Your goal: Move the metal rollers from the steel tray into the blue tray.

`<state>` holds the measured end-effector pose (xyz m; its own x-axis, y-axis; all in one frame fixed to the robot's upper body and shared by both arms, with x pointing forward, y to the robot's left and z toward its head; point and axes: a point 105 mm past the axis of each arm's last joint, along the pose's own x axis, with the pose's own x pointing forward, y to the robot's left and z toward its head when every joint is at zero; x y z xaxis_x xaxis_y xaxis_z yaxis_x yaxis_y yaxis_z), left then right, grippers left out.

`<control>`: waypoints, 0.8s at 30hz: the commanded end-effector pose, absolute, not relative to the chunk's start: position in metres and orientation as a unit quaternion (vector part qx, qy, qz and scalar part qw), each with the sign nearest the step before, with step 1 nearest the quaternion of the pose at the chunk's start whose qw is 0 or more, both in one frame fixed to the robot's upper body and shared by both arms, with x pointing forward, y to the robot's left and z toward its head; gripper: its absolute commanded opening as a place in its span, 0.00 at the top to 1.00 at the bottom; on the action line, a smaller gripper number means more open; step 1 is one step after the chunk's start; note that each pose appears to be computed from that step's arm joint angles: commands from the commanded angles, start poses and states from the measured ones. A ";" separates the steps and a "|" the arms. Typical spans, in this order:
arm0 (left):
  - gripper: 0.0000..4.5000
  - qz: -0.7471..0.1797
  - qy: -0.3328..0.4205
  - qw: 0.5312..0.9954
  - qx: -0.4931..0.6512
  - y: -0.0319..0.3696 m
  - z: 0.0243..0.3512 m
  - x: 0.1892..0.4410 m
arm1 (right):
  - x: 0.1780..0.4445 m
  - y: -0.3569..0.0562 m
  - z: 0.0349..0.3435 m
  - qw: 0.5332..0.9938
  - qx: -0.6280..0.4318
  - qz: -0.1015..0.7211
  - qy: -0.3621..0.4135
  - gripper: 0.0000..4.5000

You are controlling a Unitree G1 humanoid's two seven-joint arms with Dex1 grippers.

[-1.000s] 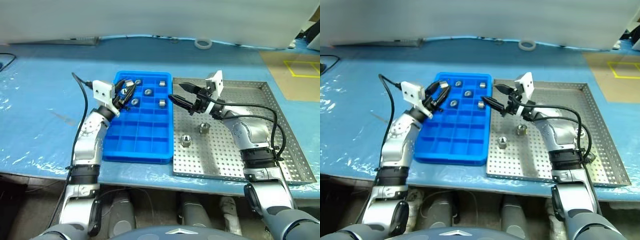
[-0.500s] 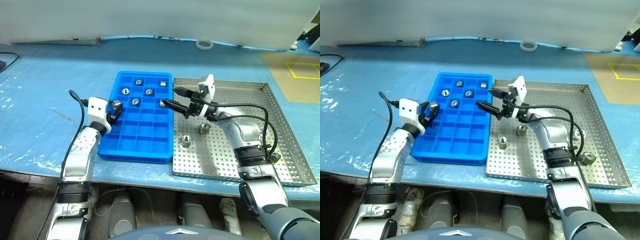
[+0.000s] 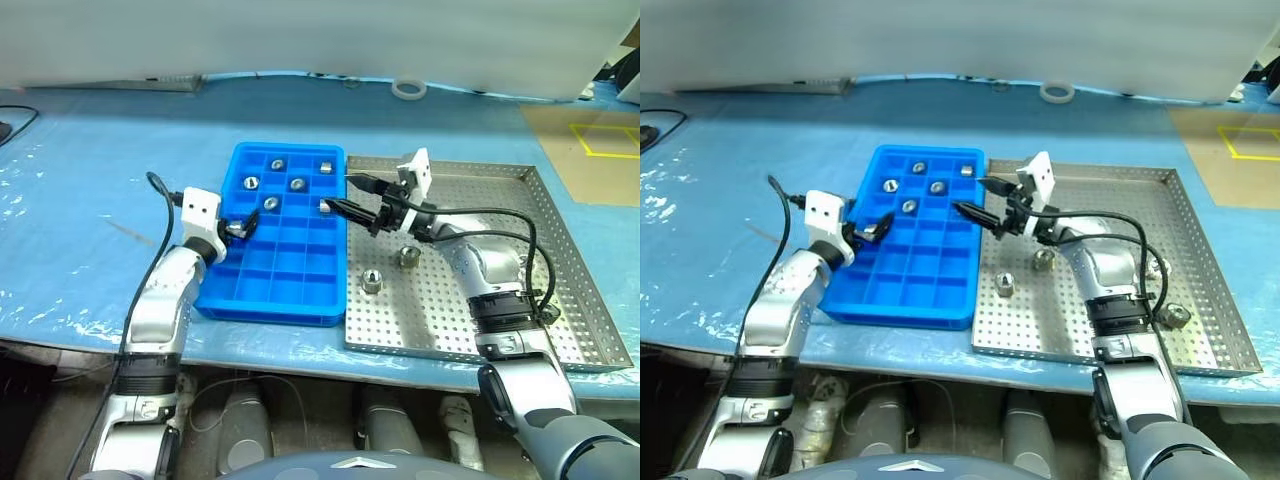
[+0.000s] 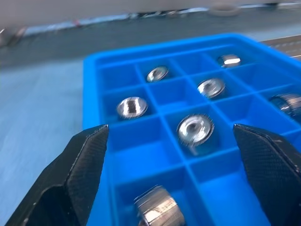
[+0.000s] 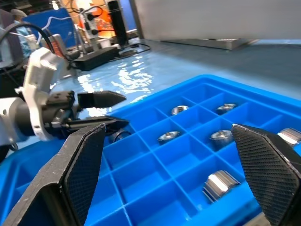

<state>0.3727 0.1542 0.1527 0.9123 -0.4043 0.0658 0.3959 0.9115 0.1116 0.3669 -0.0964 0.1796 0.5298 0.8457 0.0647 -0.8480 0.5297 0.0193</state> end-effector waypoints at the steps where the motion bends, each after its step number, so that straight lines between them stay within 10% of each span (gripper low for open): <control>1: 0.00 -0.295 -0.102 0.950 0.018 0.125 0.189 0.376 | 0.364 -0.115 0.202 0.885 0.015 0.461 -0.064 0.00; 13: 0.00 -0.649 0.009 0.745 0.154 0.013 0.165 0.355 | 0.338 -0.184 0.160 0.925 -0.075 0.371 0.036 0.00; 24: 0.00 -0.743 0.117 0.574 0.324 -0.027 0.153 0.351 | 0.325 -0.196 0.155 0.937 -0.064 0.339 0.046 0.00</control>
<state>0.3503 -0.0285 0.1599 -0.1224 -0.8301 -0.5440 0.9440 -0.2665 0.1944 0.3272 -0.1936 0.1362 0.7533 0.6310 -0.1854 -0.6488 0.7592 -0.0524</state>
